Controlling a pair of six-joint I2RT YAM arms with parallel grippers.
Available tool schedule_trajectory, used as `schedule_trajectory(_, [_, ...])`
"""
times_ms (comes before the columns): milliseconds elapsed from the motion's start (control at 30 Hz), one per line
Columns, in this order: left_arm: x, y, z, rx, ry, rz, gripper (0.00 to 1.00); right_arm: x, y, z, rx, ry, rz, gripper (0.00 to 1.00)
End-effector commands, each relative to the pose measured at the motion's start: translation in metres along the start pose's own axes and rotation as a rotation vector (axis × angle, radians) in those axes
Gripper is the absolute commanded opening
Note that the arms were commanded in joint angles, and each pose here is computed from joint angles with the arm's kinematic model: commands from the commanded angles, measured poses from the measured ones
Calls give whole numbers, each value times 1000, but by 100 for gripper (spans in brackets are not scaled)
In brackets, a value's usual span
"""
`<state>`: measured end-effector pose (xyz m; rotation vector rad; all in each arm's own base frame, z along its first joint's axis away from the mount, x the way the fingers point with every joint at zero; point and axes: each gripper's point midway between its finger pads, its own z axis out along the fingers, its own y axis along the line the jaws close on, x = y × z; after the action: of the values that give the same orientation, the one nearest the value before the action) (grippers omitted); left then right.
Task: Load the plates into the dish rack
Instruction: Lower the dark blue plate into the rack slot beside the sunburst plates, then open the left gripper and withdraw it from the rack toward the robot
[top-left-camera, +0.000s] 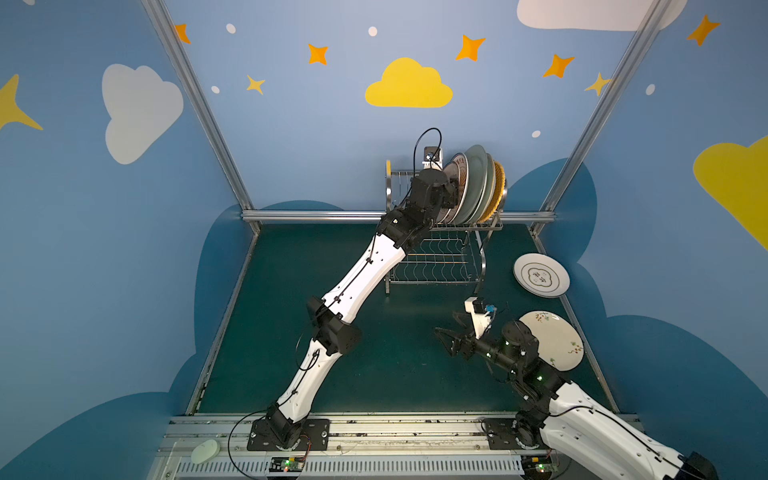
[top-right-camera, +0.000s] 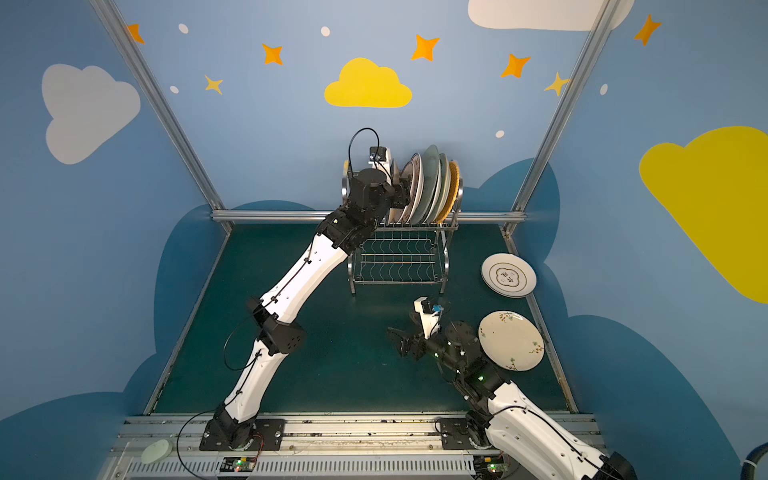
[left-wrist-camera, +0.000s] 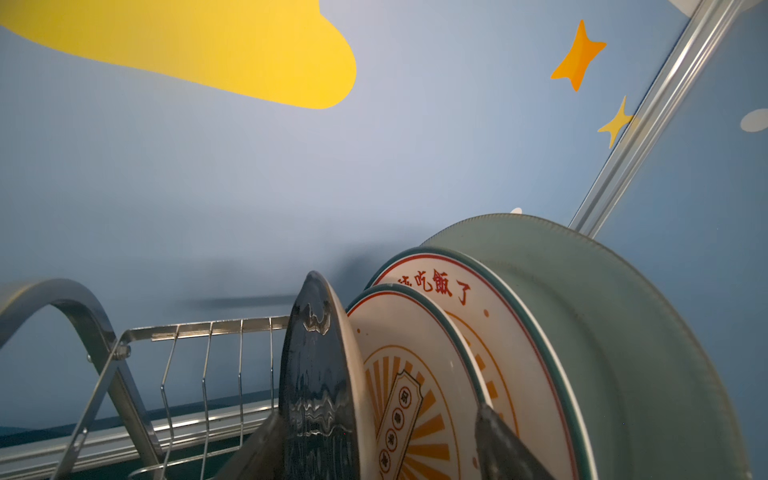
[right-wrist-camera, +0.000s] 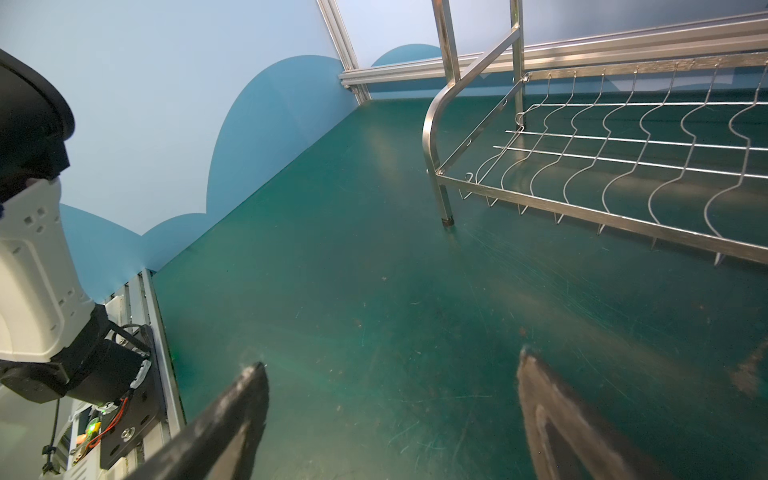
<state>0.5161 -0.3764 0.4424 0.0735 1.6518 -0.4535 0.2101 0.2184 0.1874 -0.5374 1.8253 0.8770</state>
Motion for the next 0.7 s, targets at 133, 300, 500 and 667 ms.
schedule_trajectory(133, [-57,-6,-40,48,-69,-54,100,-16,7,-2,-12,-34,-22,91])
schedule_trajectory(300, [-61,-4,-50,47,-48,-56,100,-18,7,-4,-11,-43,-23,92])
schedule_trajectory(500, [-67,-11,-73,69,-11,-48,100,-17,7,-4,-8,-41,-23,91])
schedule_trajectory(667, [-62,-14,-102,98,82,-77,100,-16,6,-4,-4,-37,-25,91])
